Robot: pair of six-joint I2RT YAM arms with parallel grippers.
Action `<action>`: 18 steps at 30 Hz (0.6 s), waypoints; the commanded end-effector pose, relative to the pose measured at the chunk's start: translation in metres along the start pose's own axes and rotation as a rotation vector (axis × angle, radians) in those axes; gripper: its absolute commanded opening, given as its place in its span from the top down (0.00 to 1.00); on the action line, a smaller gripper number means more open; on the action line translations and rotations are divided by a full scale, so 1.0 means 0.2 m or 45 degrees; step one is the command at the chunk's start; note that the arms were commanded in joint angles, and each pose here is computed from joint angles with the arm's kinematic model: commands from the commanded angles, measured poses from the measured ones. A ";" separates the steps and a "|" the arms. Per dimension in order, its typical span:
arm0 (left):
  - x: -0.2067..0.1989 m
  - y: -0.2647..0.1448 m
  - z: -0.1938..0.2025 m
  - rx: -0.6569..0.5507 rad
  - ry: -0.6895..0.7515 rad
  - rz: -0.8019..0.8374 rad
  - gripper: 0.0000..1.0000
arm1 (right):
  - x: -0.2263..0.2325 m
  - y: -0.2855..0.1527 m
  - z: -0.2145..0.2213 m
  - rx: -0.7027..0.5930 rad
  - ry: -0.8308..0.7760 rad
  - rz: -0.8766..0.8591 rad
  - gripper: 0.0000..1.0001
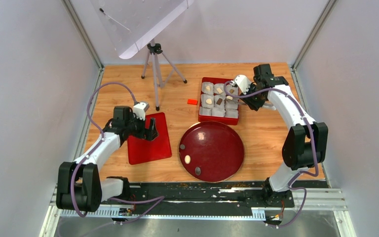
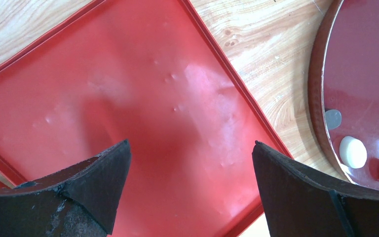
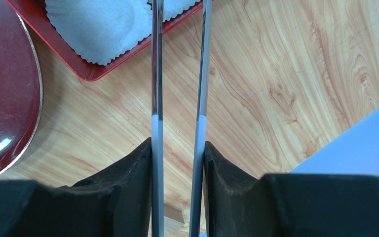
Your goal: Pack the chocolate
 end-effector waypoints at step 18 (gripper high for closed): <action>0.00 0.00 -0.05 -0.062 0.005 0.017 0.00 | -0.06 -0.04 -0.02 0.006 0.004 0.086 0.64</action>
Point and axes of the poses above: each gripper's point midway between its finger pads, its own y axis out along the fingers, its own x axis along the line the jaws close on, z = x × y, the point moved 10 cm from there along -y, back along the fingers, and after that the axes turned 14 degrees about -y, right-handed, at the moved point
